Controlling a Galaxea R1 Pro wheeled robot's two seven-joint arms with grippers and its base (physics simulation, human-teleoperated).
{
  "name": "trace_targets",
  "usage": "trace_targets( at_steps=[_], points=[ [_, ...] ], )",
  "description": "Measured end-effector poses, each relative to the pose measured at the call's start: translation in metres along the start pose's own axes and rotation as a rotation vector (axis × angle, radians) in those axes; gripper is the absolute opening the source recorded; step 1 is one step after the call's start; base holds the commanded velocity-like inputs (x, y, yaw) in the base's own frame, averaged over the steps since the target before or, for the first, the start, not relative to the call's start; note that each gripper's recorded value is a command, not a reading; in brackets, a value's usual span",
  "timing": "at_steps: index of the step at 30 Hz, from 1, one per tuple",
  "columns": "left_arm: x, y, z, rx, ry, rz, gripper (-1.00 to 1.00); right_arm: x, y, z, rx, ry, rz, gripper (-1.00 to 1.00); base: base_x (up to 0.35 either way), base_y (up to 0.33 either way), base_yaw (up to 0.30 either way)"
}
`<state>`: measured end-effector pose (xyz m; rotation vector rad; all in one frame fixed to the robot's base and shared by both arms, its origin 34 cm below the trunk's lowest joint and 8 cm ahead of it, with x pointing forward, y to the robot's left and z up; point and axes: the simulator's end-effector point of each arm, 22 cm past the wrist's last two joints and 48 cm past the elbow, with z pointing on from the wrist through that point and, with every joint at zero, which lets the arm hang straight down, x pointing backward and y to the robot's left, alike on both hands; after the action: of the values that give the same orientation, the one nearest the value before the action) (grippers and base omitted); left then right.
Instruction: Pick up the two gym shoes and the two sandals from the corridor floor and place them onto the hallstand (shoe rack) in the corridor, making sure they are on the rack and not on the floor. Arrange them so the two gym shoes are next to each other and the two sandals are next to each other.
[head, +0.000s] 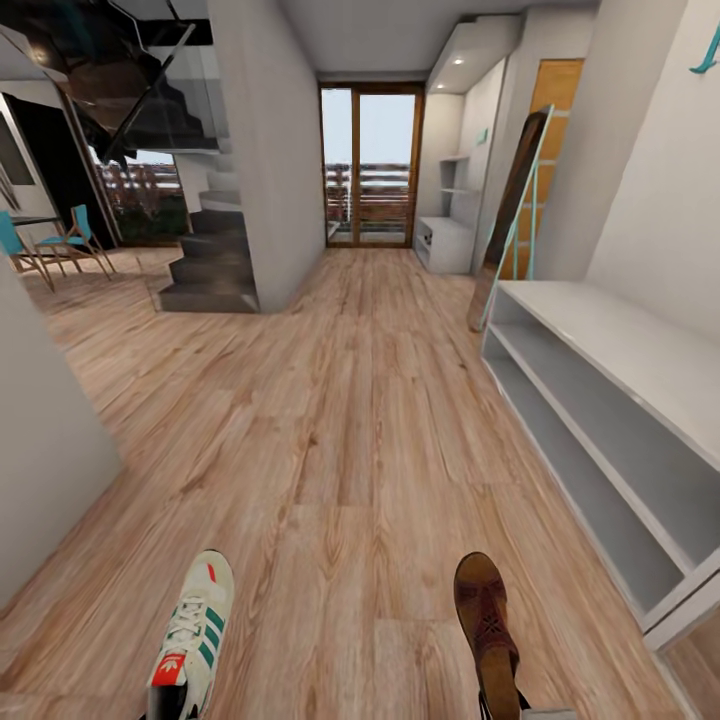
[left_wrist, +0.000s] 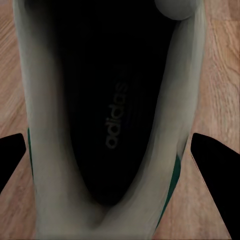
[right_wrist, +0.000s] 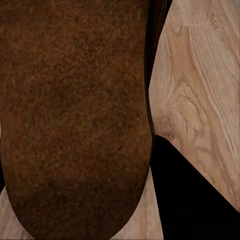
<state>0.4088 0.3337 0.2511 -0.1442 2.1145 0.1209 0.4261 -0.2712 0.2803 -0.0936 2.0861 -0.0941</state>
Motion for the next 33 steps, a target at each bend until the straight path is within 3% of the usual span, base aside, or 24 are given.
trace_targets(
  at_steps=[33],
  points=[
    [0.0,0.0004,0.0,-0.001,0.0,0.0,-1.0,0.0015,0.0011,-0.0004,-0.001,0.004,0.001,-1.0,0.337,0.0,0.0]
  ],
)
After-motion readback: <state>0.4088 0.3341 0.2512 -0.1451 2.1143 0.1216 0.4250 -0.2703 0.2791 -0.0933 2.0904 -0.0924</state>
